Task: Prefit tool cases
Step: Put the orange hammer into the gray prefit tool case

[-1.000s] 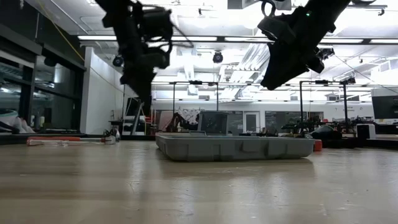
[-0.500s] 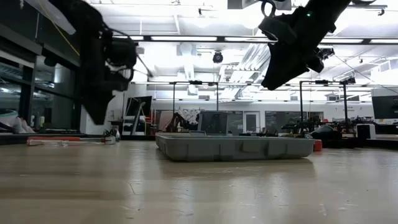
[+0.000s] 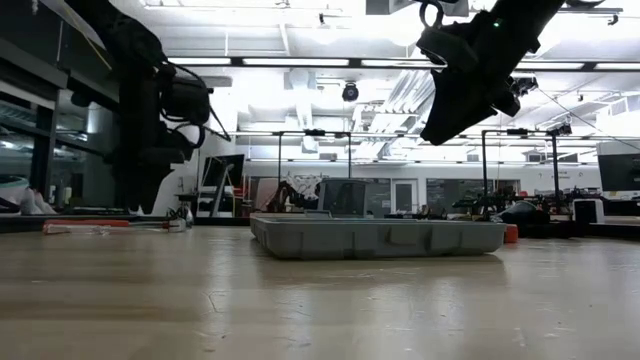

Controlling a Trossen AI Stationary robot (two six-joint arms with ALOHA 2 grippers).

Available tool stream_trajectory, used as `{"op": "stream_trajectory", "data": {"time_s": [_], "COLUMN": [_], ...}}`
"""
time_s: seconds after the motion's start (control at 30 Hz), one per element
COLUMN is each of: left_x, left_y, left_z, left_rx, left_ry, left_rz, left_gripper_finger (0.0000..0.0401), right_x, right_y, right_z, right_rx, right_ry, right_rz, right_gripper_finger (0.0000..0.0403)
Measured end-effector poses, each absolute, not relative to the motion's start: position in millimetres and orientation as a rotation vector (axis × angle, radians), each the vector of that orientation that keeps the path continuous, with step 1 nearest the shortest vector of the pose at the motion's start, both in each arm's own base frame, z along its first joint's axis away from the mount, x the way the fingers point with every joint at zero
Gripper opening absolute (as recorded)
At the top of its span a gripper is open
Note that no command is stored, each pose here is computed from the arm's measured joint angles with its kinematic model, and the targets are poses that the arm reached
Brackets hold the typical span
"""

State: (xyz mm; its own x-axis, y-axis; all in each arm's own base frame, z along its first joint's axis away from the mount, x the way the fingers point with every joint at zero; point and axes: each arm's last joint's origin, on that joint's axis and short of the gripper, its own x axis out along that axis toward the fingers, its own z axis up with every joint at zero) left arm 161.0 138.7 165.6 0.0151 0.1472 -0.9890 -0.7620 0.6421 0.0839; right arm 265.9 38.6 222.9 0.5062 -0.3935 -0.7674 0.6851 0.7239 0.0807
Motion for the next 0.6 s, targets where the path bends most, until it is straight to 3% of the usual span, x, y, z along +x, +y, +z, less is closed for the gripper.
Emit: {"op": "stream_trajectory", "data": {"time_s": [0.4,0.5,0.6], "left_x": [173.4,175.6,176.5], "left_y": [150.3,150.1,149.8], "left_z": [128.4,123.9,123.5], "left_rx": [-0.605,-0.639,-0.657], "left_ry": [1.493,1.506,1.496], "left_rz": [0.663,0.662,0.65], "left_gripper_finger": [0.0227,0.0172,0.0079], "right_x": [265.9,265.8,265.8], "right_y": [38.5,38.5,38.6], "right_z": [222.9,222.8,222.8], "right_rx": [0.404,0.405,0.407], "right_ry": [0.804,0.804,0.803], "right_rz": [-0.673,-0.674,-0.674], "right_gripper_finger": [0.0083,0.0083,0.0083]}}
